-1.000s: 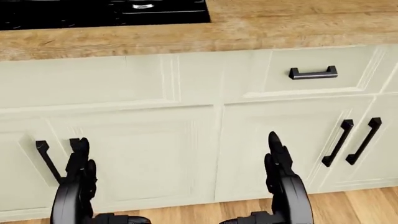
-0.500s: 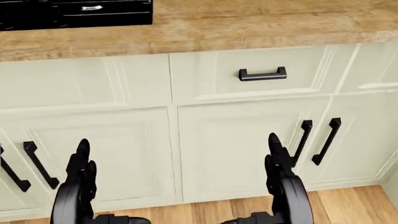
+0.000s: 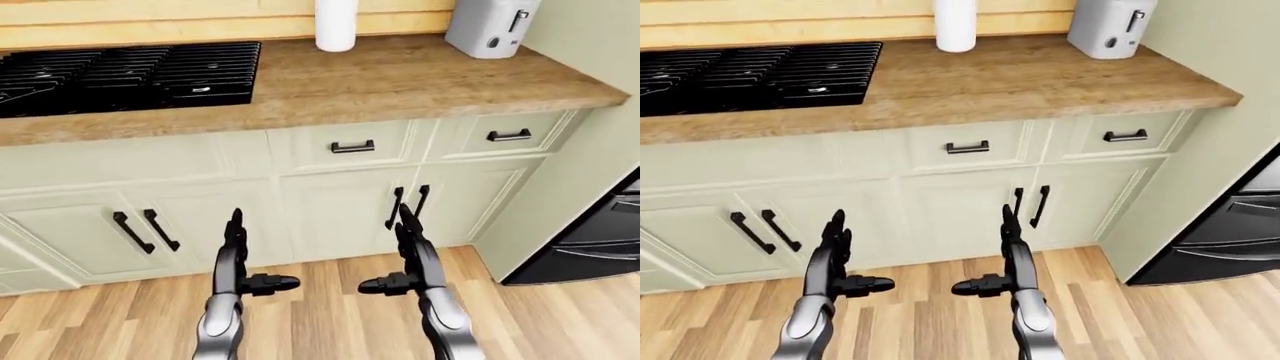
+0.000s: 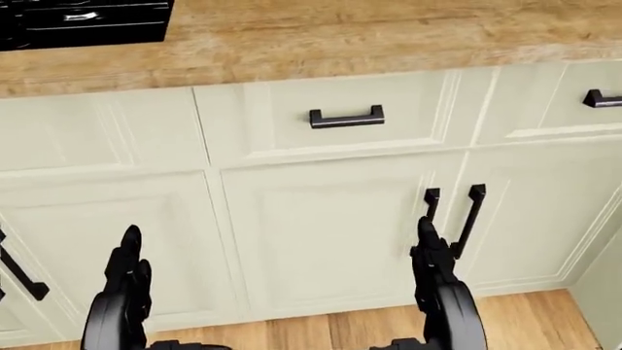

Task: Navigate to the shelves.

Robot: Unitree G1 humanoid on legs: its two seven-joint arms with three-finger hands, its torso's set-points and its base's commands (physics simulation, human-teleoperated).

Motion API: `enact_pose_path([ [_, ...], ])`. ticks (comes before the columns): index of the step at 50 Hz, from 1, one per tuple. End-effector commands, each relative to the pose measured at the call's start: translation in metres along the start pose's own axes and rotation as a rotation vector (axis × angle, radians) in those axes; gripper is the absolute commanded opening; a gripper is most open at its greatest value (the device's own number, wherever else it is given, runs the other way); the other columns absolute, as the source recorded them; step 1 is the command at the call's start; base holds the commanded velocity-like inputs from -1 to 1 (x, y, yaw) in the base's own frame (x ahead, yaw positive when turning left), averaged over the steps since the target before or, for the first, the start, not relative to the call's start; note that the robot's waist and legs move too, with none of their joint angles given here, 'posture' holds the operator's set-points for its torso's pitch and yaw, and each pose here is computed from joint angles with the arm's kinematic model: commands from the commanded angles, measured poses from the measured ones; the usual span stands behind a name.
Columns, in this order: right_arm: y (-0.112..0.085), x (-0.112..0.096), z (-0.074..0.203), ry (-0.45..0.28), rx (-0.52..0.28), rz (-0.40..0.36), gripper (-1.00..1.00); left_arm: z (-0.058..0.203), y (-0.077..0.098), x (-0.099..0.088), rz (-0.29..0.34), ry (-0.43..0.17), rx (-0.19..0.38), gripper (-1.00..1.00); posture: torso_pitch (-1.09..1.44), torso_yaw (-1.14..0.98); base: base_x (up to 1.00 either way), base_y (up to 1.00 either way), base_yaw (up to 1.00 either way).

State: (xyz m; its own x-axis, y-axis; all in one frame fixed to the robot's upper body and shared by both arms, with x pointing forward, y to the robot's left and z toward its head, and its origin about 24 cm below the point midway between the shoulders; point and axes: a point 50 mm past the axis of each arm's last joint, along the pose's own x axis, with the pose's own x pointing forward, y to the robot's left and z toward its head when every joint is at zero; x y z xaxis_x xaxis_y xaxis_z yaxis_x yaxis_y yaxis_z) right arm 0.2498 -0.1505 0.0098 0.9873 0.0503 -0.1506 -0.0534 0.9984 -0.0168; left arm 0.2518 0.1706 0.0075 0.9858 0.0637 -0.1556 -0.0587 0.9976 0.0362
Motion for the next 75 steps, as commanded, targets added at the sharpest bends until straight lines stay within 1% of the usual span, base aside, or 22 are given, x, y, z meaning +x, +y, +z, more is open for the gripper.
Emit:
enact_pose_path([
  [1, -0.0039, 0.0036, 0.0212, -0.108, -0.011, -0.013, 1.00, 0.0227, -0.0055, 0.0044, -0.021, -0.114, -0.004, 1.00, 0.00, 0.00, 0.00, -0.27, 0.00],
  [40, -0.0038, 0.0036, 0.0214, -0.109, -0.011, -0.012, 1.00, 0.0215, -0.0052, 0.0053, -0.020, -0.112, -0.002, 1.00, 0.00, 0.00, 0.00, -0.27, 0.00],
  [75, -0.0028, 0.0029, 0.0229, -0.117, -0.012, -0.007, 1.00, 0.0219, -0.0050, 0.0051, -0.020, -0.113, -0.002, 1.00, 0.00, 0.00, 0.00, -0.16, 0.00],
])
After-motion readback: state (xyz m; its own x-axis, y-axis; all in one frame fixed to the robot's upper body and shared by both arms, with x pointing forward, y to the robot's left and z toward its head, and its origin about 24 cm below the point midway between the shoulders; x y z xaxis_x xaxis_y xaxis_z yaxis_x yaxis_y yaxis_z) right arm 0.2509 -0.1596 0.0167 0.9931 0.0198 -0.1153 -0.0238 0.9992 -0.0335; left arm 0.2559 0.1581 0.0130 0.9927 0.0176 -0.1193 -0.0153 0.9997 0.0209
